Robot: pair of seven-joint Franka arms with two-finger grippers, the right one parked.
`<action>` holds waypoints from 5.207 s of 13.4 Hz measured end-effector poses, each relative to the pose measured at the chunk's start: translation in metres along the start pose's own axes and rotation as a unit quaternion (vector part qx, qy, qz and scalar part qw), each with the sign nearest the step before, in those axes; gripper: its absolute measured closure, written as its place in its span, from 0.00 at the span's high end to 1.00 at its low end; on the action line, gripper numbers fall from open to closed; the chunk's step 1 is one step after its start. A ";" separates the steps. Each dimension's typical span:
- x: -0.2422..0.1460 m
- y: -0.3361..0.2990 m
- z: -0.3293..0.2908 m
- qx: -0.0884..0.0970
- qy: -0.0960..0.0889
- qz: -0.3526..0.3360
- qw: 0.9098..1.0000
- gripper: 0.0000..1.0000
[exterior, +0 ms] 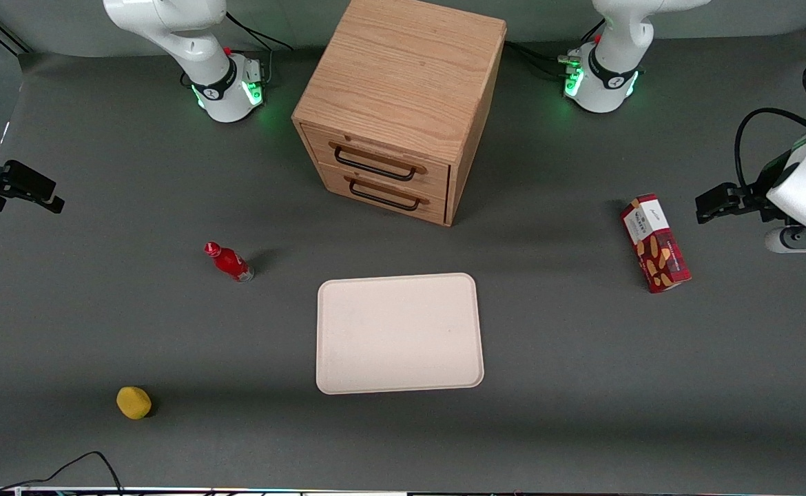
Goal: Place red cookie box on tray
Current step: 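Move the left gripper toward the upright red plaid cookie box, then close the left gripper around the red cookie box, then carry the held cookie box over to the cream tray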
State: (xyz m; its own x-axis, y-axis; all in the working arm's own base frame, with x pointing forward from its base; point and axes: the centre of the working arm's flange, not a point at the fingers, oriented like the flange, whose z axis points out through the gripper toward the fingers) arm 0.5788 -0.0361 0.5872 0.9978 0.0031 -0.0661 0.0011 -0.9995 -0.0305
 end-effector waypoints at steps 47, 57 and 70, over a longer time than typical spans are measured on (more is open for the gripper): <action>-0.077 -0.071 0.336 -0.027 0.019 -0.147 0.989 0.20; -0.039 0.086 0.087 -0.015 -0.020 -0.150 0.988 0.19; 0.029 0.367 0.135 -0.029 0.046 -0.234 0.971 0.19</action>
State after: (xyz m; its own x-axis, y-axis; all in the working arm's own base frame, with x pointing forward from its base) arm 0.5988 -0.3989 0.4399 0.8885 0.4578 0.0314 0.4574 -0.8890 0.0202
